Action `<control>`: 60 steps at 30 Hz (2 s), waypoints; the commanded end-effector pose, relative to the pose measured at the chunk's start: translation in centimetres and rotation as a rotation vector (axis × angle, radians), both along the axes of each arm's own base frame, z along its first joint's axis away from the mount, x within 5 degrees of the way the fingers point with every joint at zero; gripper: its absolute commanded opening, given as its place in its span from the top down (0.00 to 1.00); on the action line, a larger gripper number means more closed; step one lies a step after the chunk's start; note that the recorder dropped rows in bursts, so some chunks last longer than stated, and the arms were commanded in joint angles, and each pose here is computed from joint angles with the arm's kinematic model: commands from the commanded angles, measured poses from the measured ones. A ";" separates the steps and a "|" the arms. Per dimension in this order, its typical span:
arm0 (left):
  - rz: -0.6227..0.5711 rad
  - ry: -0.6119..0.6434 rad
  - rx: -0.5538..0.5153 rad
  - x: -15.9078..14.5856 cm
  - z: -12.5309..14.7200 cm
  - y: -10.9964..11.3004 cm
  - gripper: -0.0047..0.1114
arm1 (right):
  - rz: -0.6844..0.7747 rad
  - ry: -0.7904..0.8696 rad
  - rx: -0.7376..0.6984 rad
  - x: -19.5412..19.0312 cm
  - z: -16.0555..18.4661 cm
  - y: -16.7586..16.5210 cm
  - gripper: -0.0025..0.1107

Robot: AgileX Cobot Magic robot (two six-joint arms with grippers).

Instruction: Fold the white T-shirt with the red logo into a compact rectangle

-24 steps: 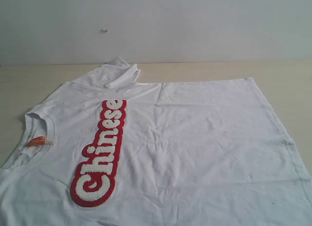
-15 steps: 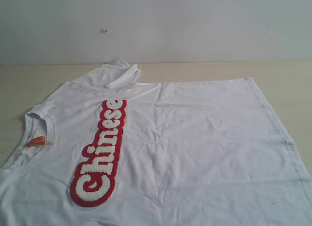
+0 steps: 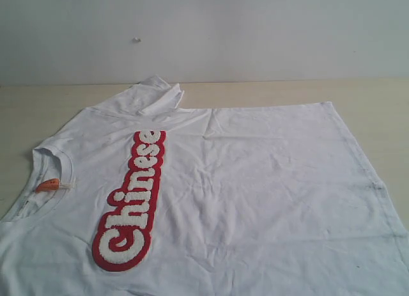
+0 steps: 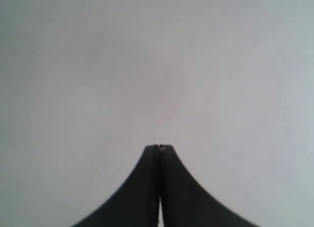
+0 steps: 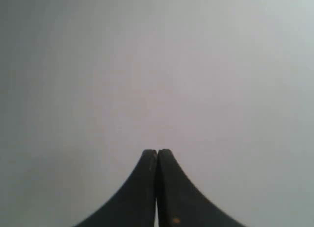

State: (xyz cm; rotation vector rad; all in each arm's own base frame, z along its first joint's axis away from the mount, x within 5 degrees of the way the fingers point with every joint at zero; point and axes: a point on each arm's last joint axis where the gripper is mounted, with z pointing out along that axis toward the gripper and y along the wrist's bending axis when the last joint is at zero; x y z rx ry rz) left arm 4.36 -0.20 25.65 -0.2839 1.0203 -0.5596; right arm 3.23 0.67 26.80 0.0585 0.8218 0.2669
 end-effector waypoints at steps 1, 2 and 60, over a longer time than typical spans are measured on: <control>-0.035 -0.101 0.007 -0.9 3.7 -0.3 0.96 | 0.036 -0.038 0.041 -0.6 1.8 0.0 0.98; -0.033 -0.105 0.027 -0.9 4.7 -0.4 0.96 | 0.040 -0.036 0.051 -0.8 2.5 0.0 0.98; -0.909 1.148 2.184 30.8 -8.3 -0.5 0.06 | 0.420 1.809 -1.433 29.6 -1.8 -2.9 0.51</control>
